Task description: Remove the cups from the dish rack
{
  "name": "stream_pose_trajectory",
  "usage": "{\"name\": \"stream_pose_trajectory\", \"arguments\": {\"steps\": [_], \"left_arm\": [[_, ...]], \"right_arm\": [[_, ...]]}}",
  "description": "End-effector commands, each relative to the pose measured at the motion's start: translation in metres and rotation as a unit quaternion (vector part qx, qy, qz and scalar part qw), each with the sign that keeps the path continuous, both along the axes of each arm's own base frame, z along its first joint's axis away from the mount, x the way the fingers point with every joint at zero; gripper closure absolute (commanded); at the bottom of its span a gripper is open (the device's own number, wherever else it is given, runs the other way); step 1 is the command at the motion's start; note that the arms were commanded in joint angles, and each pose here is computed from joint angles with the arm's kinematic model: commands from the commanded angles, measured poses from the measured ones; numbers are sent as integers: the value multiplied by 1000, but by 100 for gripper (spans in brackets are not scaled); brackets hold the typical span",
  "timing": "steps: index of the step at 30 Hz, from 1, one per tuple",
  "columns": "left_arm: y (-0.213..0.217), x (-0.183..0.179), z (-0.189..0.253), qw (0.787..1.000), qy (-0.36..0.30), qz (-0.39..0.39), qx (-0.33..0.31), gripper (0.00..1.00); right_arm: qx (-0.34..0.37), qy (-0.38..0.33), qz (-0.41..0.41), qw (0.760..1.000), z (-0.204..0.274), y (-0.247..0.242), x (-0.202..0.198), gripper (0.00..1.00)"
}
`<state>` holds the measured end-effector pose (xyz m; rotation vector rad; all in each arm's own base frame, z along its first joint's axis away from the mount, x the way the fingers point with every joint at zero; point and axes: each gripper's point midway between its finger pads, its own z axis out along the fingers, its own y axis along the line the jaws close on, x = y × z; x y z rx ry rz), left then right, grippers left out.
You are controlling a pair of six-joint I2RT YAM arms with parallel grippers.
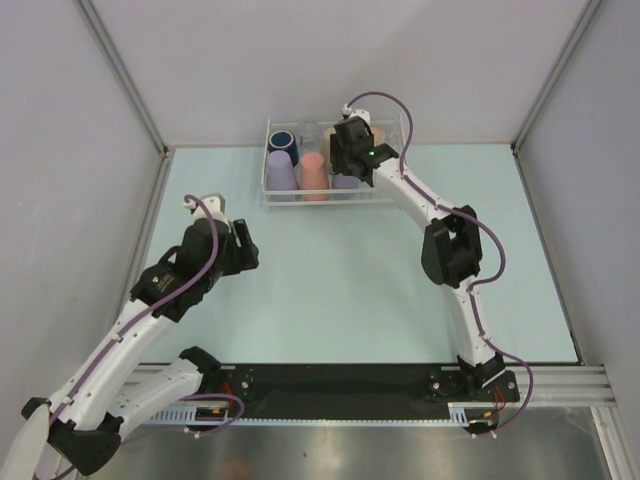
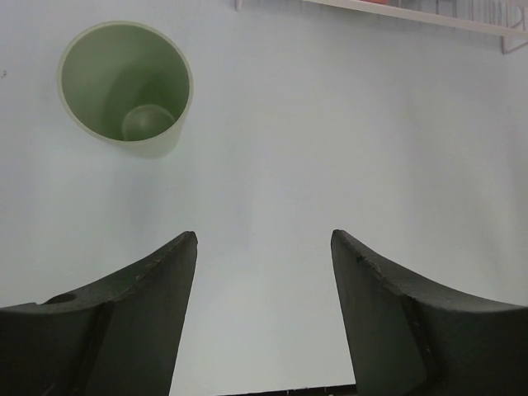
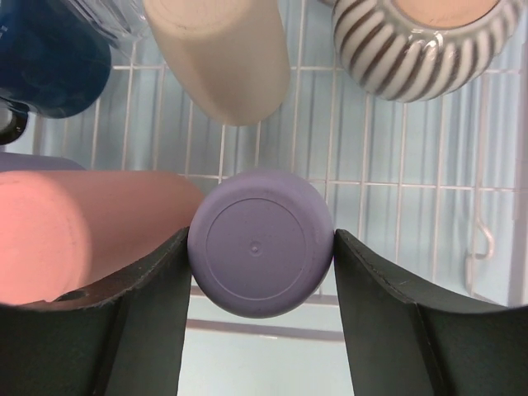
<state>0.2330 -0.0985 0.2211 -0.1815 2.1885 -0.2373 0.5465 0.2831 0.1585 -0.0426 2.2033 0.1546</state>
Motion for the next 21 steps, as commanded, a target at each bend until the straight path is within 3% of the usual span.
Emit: {"name": "stream_pose_trajectory", "arguments": {"steps": [1, 8, 10, 12, 13, 15, 21], "left_arm": [[-11, 7, 6, 1000, -15, -4, -26, 28], [-30, 15, 3, 997, -12, -13, -69, 28], [-40, 17, 4, 995, -15, -20, -96, 28], [-49, 20, 7, 991, -25, -23, -128, 28], [-56, 19, 9, 988, -26, -36, -147, 28], [-68, 21, 17, 979, -48, -47, -191, 28], [-97, 22, 33, 946, -79, -82, -302, 28]], "right_arm": [[44, -95, -7, 994, 120, -10, -9, 100], [94, -116, -2, 989, 169, -31, -38, 100], [116, -99, -4, 988, 157, -42, -46, 100], [197, -125, 19, 972, 190, -46, -61, 100], [215, -94, 38, 971, 165, -43, -72, 100], [285, -125, 50, 949, 201, -57, -87, 100], [424, -86, 123, 893, 199, -66, -151, 100]]}}
